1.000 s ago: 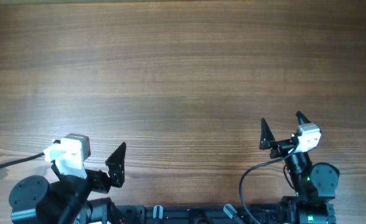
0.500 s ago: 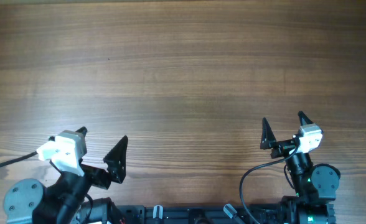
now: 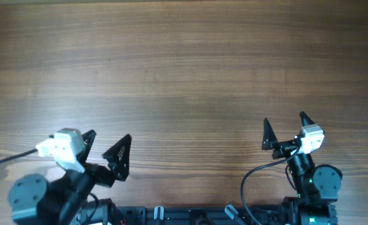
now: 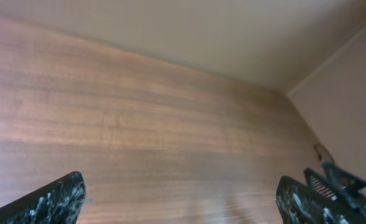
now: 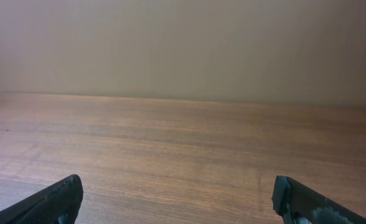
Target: Untangle cables
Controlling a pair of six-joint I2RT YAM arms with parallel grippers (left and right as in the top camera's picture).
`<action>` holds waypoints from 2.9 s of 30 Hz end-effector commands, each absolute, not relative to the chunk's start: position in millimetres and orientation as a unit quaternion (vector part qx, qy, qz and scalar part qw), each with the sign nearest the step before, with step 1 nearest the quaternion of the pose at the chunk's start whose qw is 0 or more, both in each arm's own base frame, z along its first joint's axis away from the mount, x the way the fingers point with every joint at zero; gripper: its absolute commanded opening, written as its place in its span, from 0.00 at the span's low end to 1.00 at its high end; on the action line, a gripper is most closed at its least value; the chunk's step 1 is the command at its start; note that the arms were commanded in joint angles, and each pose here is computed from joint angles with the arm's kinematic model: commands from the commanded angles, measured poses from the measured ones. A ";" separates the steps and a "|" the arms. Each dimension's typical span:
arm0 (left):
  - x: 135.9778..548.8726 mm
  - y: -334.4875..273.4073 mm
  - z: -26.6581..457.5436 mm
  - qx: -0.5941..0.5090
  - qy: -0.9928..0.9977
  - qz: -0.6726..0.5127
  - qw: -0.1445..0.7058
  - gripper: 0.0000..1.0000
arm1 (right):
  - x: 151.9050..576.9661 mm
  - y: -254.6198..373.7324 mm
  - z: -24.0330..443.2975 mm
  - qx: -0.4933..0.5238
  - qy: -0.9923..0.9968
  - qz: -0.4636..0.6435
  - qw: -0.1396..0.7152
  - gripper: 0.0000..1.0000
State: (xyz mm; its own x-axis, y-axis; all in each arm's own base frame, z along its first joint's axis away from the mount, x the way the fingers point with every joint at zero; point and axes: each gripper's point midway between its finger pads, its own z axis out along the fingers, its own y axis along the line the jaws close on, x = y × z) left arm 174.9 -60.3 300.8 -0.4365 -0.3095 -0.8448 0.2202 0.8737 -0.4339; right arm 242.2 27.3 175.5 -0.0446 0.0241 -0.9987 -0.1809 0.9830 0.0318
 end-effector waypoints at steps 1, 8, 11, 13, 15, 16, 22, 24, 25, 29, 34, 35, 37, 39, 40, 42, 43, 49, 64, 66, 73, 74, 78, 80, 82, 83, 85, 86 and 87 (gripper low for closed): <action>185.2 -68.9 269.2 -0.008 0.817 -0.277 0.506 1.00 | 242.0 23.9 176.7 -0.047 0.715 0.069 0.694 1.00; 215.6 -90.6 241.5 0.077 0.764 -0.315 0.559 1.00 | 242.0 23.9 176.7 -0.047 0.715 0.069 0.694 1.00; 227.5 -84.8 238.0 0.084 0.727 -0.280 0.621 1.00 | 242.0 23.9 176.7 -0.047 0.715 0.069 0.694 1.00; 234.0 -70.3 231.1 0.060 0.706 -0.242 0.663 1.00 | 242.0 23.9 176.7 -0.047 0.715 0.069 0.694 1.00; 238.0 -54.9 231.7 0.034 0.685 -0.208 0.698 1.00 | 242.0 23.9 176.6 -0.047 0.715 0.069 0.694 1.00; 239.0 -48.4 232.7 0.022 0.677 -0.194 0.710 1.00 | 242.0 23.9 176.6 -0.046 0.715 0.070 0.694 1.00; 242.4 -3.1 228.1 -0.075 0.658 -0.107 0.741 1.00 | 242.0 23.9 176.7 -0.047 0.715 0.069 0.694 1.00; 242.7 -2.0 222.1 -0.077 0.660 -0.104 0.740 1.00 | 242.0 23.9 176.6 -0.047 0.715 0.069 0.694 1.00; 242.9 -2.2 217.4 -0.078 0.661 -0.105 0.739 1.00 | 242.0 23.9 176.7 -0.047 0.715 0.069 0.694 1.00; 246.1 -4.5 191.2 -0.085 0.678 -0.115 0.721 1.00 | 242.0 23.9 176.7 -0.047 0.715 0.069 0.694 1.00; 246.0 -3.6 156.4 -0.095 0.727 -0.107 0.671 1.00 | 242.0 23.9 176.7 -0.047 0.715 0.069 0.694 1.00; 246.0 -3.7 156.3 -0.095 0.727 -0.107 0.671 1.00 | 242.0 23.9 176.7 -0.047 0.715 0.069 0.694 1.00; 246.0 -3.7 156.4 -0.094 0.727 -0.106 0.672 1.00 | 242.0 23.9 176.7 -0.047 0.715 0.069 0.694 1.00; 246.0 -3.8 156.7 -0.094 0.727 -0.106 0.672 1.00 | 242.0 23.8 176.6 -0.046 0.715 0.069 0.694 1.00; 246.0 -3.7 156.7 -0.094 0.727 -0.106 0.672 1.00 | 242.0 23.9 176.7 -0.047 0.715 0.069 0.694 1.00; 246.1 -3.8 156.6 -0.094 0.727 -0.106 0.672 1.00 | 242.0 23.9 176.7 -0.047 0.715 0.069 0.694 1.00; 246.1 -3.8 156.6 -0.094 0.727 -0.106 0.672 1.00 | 242.0 23.9 176.6 -0.046 0.715 0.070 0.694 1.00; 246.1 -3.8 156.6 -0.094 0.727 -0.106 0.672 1.00 | 242.0 23.9 176.6 -0.047 0.715 0.069 0.694 1.00; 246.1 -3.8 156.6 -0.094 0.727 -0.106 0.672 1.00 | 242.0 23.9 176.7 -0.047 0.715 0.069 0.694 1.00; 246.1 -3.8 156.6 -0.094 0.727 -0.106 0.672 1.00 | 242.0 23.9 176.8 -0.047 0.715 0.069 0.694 1.00; 246.1 -3.8 156.6 -0.094 0.727 -0.106 0.672 1.00 | 242.0 23.9 176.6 -0.047 0.715 0.069 0.694 1.00; 246.1 -3.8 156.6 -0.094 0.727 -0.106 0.672 1.00 | 242.0 23.9 176.6 -0.047 0.715 0.069 0.694 1.00; 246.1 -3.8 156.6 -0.094 0.727 -0.106 0.672 1.00 | 242.0 23.9 176.7 -0.047 0.715 0.069 0.694 1.00; 246.1 -3.8 156.7 -0.094 0.727 -0.106 0.672 1.00 | 242.0 23.9 176.6 -0.047 0.715 0.069 0.694 1.00; 246.1 -3.8 156.6 -0.094 0.727 -0.106 0.672 1.00 | 242.0 23.9 176.6 -0.047 0.715 0.069 0.694 1.00; 246.1 -3.8 156.6 -0.094 0.727 -0.106 0.672 1.00 | 242.0 23.9 176.6 -0.047 0.715 0.069 0.694 1.00; 246.1 -3.8 156.6 -0.094 0.727 -0.106 0.672 1.00 | 242.0 23.9 176.7 -0.047 0.715 0.069 0.694 1.00; 246.1 -3.8 156.6 -0.094 0.727 -0.106 0.672 1.00 | 242.0 23.9 176.7 -0.047 0.715 0.069 0.694 1.00; 246.1 -3.8 156.7 -0.094 0.727 -0.106 0.672 1.00 | 242.0 23.9 176.6 -0.047 0.715 0.069 0.694 1.00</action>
